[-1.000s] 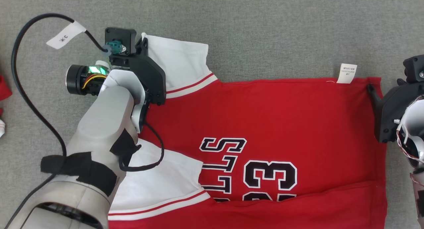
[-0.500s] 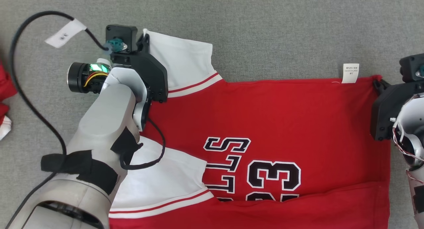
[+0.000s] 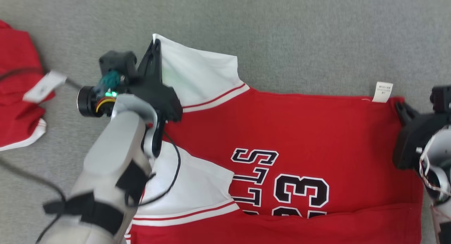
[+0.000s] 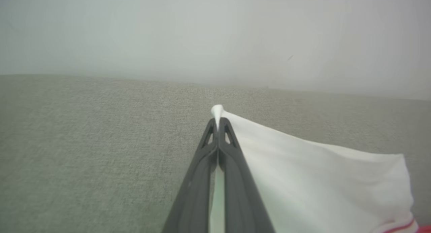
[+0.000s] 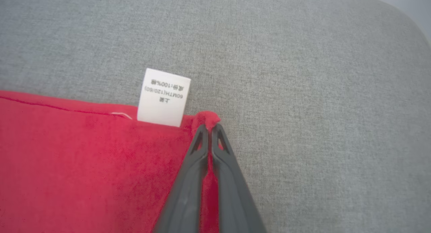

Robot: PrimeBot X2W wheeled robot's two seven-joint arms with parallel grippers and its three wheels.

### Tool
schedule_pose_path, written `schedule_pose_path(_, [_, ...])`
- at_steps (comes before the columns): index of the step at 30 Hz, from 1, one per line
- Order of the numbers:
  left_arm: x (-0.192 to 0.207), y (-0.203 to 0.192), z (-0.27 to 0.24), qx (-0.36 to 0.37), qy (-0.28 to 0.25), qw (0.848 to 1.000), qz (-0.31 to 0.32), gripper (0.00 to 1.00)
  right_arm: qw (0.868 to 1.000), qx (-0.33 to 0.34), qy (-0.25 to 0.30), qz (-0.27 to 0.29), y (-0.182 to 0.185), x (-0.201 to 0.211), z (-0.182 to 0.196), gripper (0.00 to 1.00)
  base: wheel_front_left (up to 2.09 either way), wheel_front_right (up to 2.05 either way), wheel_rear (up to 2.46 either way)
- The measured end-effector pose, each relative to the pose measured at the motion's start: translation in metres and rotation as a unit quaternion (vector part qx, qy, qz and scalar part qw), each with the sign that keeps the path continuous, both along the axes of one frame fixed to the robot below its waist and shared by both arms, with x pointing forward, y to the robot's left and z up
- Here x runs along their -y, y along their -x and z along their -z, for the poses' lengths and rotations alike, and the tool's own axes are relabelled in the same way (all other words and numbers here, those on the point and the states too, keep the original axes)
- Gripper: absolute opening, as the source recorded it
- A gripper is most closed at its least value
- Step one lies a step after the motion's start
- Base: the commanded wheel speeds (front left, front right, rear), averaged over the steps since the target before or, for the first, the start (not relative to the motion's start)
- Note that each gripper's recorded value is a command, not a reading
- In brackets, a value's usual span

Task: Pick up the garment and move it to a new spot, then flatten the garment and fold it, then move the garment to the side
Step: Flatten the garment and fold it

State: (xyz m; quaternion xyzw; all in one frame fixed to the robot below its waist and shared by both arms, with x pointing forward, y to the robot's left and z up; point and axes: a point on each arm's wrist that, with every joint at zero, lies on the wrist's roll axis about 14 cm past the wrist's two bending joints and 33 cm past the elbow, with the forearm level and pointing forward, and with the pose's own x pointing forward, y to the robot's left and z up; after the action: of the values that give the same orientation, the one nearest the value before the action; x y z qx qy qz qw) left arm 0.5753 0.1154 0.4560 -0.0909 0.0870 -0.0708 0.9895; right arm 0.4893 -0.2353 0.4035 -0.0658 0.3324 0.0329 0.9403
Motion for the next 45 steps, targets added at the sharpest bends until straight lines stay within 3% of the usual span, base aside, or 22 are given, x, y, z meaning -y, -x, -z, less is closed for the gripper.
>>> schedule_pose_path(10, [-0.021,0.085,-0.024,0.063,0.038,0.997,-0.033,0.00,1.000,-0.006,0.009,-0.002,0.035,0.007,-0.008,0.00,0.00,0.00,0.00])
schedule_pose_path(22, [-0.041,0.180,-0.001,-0.001,0.093,0.991,-0.099,0.00,0.998,-0.040,0.026,-0.029,0.061,0.005,-0.009,0.00,0.00,0.00,0.00])
schedule_pose_path(45, [-0.041,0.230,0.050,-0.108,0.123,0.979,-0.121,0.00,0.990,-0.138,0.003,-0.010,0.148,0.001,-0.010,0.00,0.00,0.00,0.00])
